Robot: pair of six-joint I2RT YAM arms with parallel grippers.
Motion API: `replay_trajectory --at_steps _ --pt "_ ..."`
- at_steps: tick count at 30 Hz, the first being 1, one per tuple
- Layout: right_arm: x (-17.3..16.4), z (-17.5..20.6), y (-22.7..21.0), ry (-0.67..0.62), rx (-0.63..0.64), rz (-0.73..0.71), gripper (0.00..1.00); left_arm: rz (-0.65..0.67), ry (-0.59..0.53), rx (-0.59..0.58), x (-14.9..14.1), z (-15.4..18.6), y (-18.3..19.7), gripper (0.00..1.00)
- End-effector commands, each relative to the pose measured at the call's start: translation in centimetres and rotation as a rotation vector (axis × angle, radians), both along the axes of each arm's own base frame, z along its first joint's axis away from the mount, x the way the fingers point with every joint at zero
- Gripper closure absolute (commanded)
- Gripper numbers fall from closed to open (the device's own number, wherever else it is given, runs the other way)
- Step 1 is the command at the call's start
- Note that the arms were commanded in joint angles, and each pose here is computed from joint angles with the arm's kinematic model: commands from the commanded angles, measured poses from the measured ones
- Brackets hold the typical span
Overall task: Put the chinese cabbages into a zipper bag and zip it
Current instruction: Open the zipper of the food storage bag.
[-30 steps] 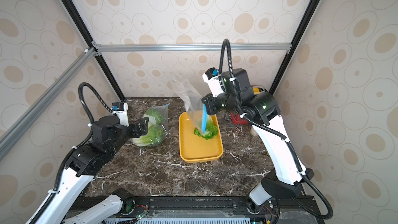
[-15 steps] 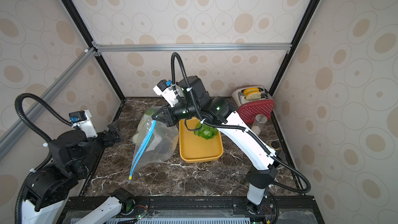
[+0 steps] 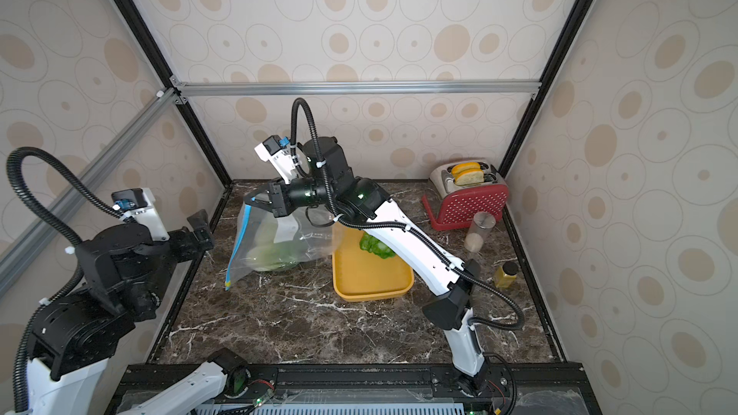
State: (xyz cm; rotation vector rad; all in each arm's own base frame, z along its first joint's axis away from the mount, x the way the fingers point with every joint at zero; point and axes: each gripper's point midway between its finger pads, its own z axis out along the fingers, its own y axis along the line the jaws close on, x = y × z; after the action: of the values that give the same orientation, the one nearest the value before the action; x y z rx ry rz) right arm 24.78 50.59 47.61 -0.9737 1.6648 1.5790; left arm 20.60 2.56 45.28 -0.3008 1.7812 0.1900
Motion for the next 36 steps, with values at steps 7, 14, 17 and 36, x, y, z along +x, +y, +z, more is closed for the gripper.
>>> replay_trajectory --at_steps 7,14,17,36 --pt "-0.2 1.6 3.1 -0.066 0.146 0.128 1.0 0.078 0.037 0.122 -1.4 2.3 2.1 0.01" --pt "1.7 -7.7 1.2 0.062 -0.082 0.079 1.0 -0.173 0.179 0.106 1.4 -2.7 -3.1 0.01" --pt "2.6 -9.4 -1.6 0.082 -0.127 0.011 1.0 -0.276 0.253 0.091 2.4 -5.1 -5.4 0.01" --pt "5.9 -8.6 -10.2 0.206 -0.226 -0.292 1.0 -0.77 0.239 -0.014 2.8 -12.1 -14.9 0.16"
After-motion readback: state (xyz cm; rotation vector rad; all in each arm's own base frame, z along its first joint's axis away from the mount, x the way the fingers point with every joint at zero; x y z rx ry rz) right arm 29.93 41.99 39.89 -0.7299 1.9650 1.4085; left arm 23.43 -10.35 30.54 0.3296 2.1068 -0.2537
